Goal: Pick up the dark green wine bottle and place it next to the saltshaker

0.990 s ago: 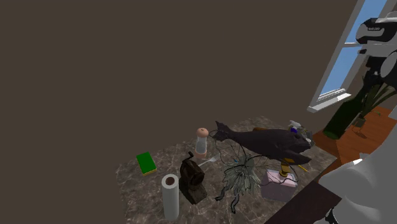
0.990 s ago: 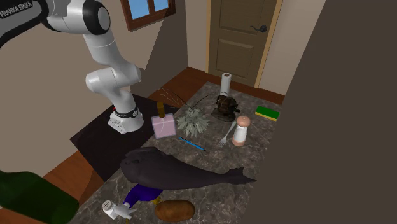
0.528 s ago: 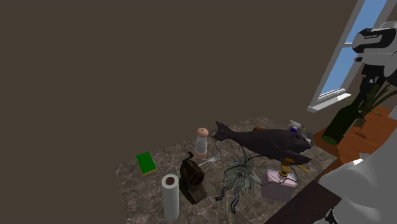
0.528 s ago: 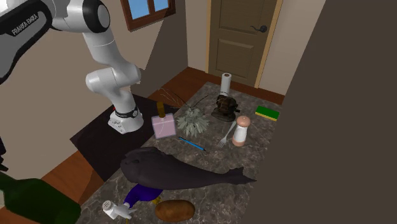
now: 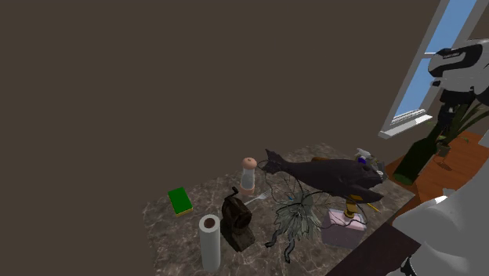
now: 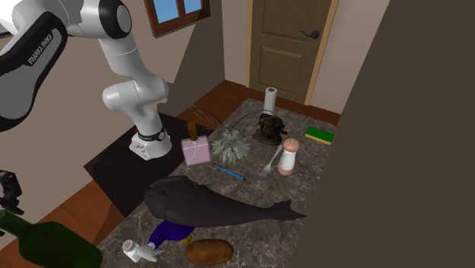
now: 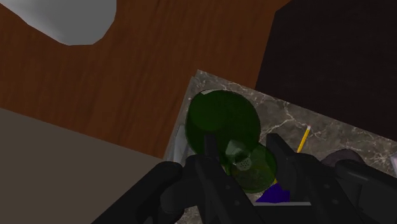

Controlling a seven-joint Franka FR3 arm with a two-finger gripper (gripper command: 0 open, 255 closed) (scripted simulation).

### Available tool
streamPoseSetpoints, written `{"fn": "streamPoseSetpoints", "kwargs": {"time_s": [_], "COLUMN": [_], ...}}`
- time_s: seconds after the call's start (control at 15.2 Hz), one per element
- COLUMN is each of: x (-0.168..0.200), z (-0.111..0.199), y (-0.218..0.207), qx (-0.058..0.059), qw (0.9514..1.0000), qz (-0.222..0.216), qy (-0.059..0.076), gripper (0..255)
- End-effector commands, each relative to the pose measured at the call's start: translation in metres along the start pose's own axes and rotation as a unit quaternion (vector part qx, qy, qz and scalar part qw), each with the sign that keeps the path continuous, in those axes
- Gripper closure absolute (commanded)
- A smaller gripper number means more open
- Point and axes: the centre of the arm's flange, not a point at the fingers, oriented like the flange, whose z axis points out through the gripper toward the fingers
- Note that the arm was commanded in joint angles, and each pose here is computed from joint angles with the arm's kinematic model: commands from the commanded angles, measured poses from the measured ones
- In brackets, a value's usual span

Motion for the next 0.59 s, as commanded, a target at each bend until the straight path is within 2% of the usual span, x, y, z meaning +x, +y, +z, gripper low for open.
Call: {"fn": "streamPoseSetpoints", "kwargs": {"time_s": [0.0,0.53], "x": [0.001,0.006], "z": [0.01,0.052], "y": [0.001,0.003], "qx": [0.0,0.0], "qw": [1.0,1.0], "qz": [0.0,0.0], "qy": [0.0,0.0], "gripper": [255,255]}}
